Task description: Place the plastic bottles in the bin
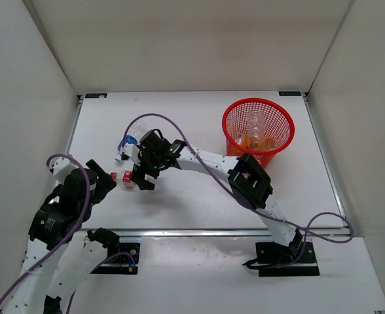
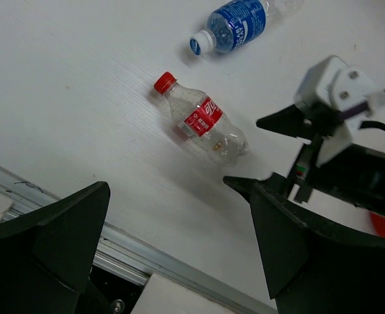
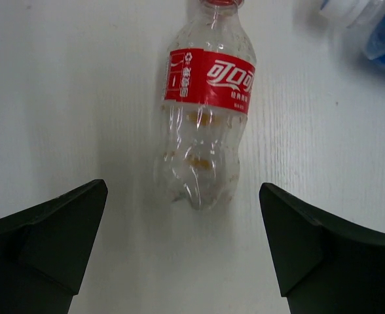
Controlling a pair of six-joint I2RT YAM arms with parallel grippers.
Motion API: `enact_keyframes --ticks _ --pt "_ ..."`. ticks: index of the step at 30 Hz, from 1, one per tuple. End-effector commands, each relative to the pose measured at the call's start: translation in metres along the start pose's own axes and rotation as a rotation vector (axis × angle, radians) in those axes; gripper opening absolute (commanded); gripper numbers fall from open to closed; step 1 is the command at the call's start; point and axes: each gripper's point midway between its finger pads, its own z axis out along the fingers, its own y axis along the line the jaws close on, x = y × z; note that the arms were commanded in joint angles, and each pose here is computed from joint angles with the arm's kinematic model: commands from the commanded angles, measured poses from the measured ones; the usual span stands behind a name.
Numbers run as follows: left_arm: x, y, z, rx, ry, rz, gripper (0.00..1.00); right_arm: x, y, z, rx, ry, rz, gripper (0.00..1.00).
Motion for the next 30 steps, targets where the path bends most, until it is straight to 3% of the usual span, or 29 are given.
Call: enact_keyframes --ticks 1,7,9,10,12,17,22,27,30 --pt "0.001 0.017 -0.008 -0.030 -0.024 -0.001 0.99 -0.038 -0.009 0.011 0.023 -0.108 -0.059 0.99" --pt "0.002 0.018 -0.014 -0.018 -0.019 0.002 0.99 -0.019 -0.021 0.043 0.042 -0.098 0.024 0.99" --pt "-0.001 0.019 -0.015 -0.010 -0.032 -0.013 0.99 -0.007 -0.015 0.054 0.039 -0.079 0.043 0.94" --pt "-0.002 0.020 -0.015 -0.011 -0.042 -0.020 0.99 -0.006 -0.012 0.056 0.030 -0.079 0.051 0.89" --pt "-0.002 0.019 -0.016 -0.005 -0.041 -0.013 0.98 -0.002 -0.005 0.059 0.018 -0.072 0.065 0.65" --pt "0.000 0.013 -0.013 0.009 -0.030 -0.018 0.99 -0.018 -0.002 0.038 0.005 -0.090 0.088 0.31" --pt "0.004 -0.002 -0.009 0.061 -0.009 -0.007 0.99 -0.045 -0.008 -0.028 0.016 -0.126 0.117 0.14" --pt "0.004 -0.022 0.009 0.077 0.008 0.110 0.98 -0.057 -0.023 -0.115 0.113 -0.224 0.170 0.11" --pt "0.004 -0.034 0.028 0.081 0.040 0.183 0.99 -0.064 -0.047 -0.188 0.257 -0.297 0.251 0.18"
